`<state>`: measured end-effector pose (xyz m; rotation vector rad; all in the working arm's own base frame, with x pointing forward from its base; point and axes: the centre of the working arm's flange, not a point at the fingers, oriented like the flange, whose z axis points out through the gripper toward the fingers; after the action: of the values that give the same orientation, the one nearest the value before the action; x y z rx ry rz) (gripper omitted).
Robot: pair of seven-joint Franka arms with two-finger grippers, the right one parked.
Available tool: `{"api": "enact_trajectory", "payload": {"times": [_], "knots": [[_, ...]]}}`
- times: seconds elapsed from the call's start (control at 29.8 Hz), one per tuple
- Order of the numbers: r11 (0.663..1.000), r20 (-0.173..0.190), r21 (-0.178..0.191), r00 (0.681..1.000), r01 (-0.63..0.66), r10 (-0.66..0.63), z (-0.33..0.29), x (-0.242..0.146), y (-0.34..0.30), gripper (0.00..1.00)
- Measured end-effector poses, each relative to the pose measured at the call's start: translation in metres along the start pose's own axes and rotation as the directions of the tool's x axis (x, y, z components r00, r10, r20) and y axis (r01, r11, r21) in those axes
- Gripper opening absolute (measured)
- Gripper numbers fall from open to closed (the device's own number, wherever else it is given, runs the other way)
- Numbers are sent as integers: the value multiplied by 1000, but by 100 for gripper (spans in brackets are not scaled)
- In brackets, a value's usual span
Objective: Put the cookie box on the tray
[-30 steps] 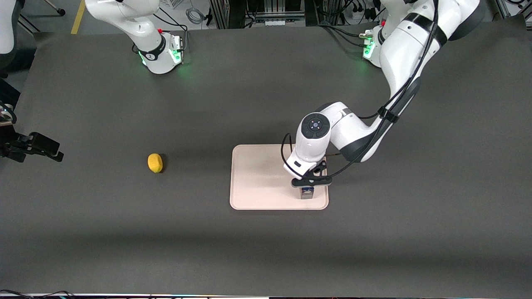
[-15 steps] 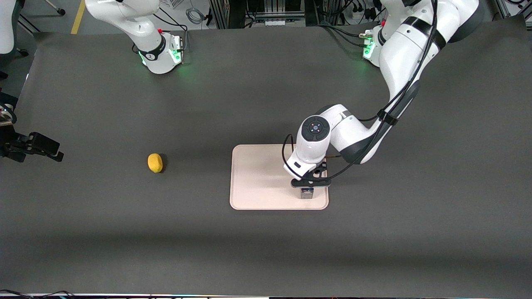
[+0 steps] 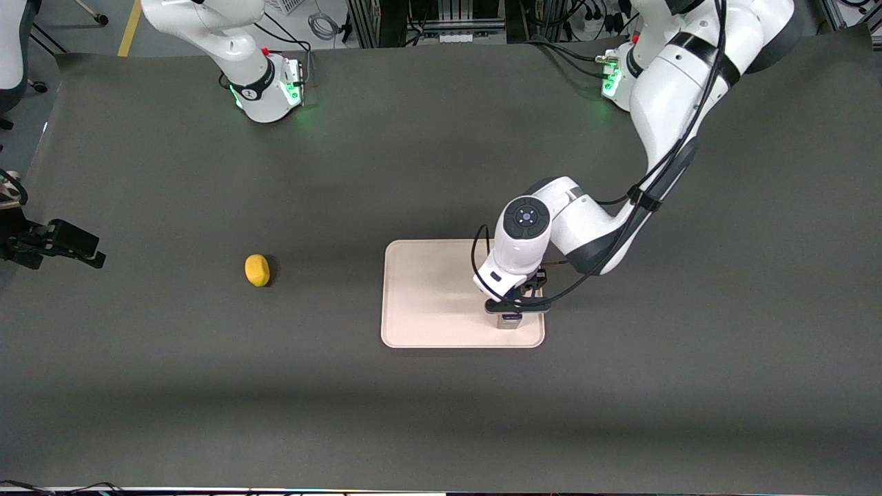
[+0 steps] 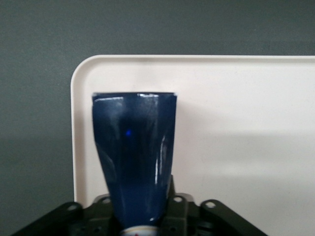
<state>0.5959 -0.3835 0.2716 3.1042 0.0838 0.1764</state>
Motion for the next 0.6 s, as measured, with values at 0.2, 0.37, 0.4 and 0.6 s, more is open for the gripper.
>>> {"api": "enact_trajectory", "payload": {"times": [0.2, 0.37, 0.4, 0.6], "knots": [[998, -25, -31, 998, 59, -60, -107, 13, -4, 100], [1000, 16, -8, 1000, -13, 13, -192, 19, -39, 100], [1000, 19, -4, 1000, -23, 23, -209, 21, -52, 100], [995, 33, 64, 996, -83, 81, -272, 40, -145, 100]]}}
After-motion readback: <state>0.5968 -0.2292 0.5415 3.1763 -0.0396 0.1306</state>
